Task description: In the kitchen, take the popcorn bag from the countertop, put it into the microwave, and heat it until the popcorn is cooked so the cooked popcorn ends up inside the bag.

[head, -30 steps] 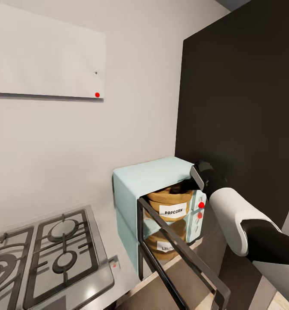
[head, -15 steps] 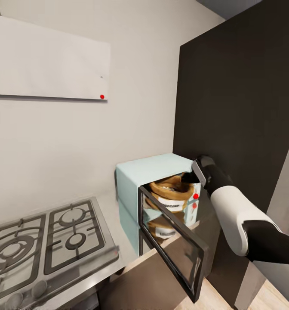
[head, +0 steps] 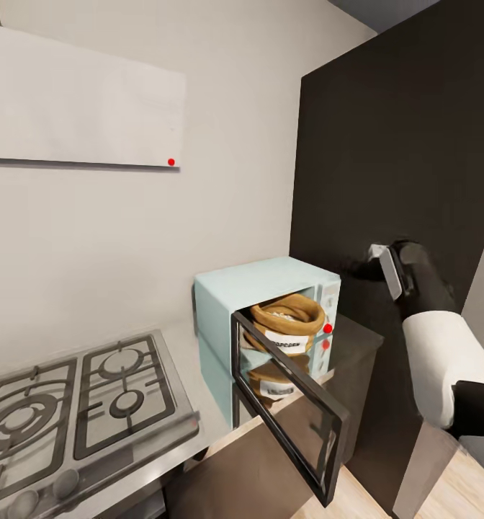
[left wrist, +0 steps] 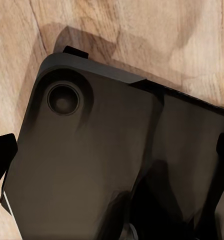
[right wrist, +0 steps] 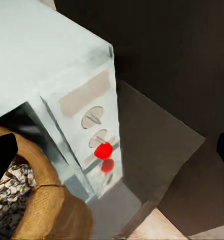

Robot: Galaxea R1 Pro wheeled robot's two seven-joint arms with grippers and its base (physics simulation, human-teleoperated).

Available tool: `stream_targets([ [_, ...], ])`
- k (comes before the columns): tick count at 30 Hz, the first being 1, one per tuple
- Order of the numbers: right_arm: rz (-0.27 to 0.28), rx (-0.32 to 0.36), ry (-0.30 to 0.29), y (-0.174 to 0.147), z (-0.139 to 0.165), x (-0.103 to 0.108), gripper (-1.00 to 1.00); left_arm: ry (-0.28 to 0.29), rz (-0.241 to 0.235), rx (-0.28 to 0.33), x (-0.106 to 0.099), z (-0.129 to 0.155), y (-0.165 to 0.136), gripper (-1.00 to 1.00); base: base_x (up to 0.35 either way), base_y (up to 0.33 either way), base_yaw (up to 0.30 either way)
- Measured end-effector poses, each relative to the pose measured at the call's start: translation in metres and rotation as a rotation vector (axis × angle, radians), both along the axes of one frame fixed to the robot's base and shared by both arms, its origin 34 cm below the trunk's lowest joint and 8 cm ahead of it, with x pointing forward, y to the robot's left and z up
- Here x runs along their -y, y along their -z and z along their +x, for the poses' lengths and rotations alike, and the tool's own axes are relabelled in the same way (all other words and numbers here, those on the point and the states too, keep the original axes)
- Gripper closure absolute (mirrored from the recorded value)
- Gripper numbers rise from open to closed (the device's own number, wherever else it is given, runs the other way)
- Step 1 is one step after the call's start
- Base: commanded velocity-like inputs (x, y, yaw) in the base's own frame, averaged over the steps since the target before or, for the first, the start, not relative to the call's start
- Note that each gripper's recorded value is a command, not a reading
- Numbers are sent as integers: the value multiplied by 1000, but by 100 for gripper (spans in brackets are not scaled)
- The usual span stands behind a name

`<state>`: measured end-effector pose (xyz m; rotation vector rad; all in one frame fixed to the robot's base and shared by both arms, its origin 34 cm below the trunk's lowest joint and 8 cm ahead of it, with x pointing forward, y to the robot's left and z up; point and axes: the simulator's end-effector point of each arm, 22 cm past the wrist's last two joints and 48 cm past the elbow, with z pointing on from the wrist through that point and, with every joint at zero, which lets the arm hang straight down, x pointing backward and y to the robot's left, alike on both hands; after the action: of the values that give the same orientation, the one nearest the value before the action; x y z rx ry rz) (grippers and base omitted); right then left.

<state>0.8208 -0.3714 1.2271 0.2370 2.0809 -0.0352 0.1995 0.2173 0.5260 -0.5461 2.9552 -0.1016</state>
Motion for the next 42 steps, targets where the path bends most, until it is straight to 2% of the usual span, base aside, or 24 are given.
stream_targets([
  [1,10,-4,-7,5,-3,12,-100,0,0,0,0,0,0,-100,0,0,0],
  [2,44,-27,-66,32,-13,31,-100,1,0,-1,0,0,0,-100,0,0,0],
  [3,15,-86,-106,68,-23,33,-100,1,0,-1,0,0,0,-100,0,0,0],
  [5,-29,-166,-157,117,-41,43,-100,1,0,1,0,0,0,-100,0,0,0],
  [9,-63,-127,-313,172,-60,51,-100,0,0,1,0,1,0,-100,0,0,0],
  [11,-76,-85,-397,185,-66,41,-100,0,0,1,0,0,0,-100,0,0,0],
  [12,-66,-58,-465,190,-69,26,-100,0,0,1,0,0,0,-100,0,0,0],
  [15,-40,4,-596,188,-72,-8,-100,1,0,1,0,0,0,-100,0,0,0],
  [17,-39,11,-607,188,-71,-13,-100,1,0,1,0,0,0,-100,0,0,0],
  [21,7,52,-673,187,-66,-60,-100,1,0,1,0,0,0,-100,0,0,0],
  [27,-11,121,-718,186,-63,-81,-100,1,0,2,0,1,0,-100,0,0,0],
  [29,19,107,-733,200,-63,-101,-100,0,1,2,0,1,0,-100,0,0,0],
  [30,36,112,-747,209,-62,-117,-100,0,1,1,0,1,0,-100,0,0,0],
  [32,36,133,-766,212,-61,-132,-100,1,0,2,0,1,0,-100,0,0,0],
  [42,39,149,-783,211,-61,-140,-100,0,0,1,0,0,0,-100,13,0,0],
])
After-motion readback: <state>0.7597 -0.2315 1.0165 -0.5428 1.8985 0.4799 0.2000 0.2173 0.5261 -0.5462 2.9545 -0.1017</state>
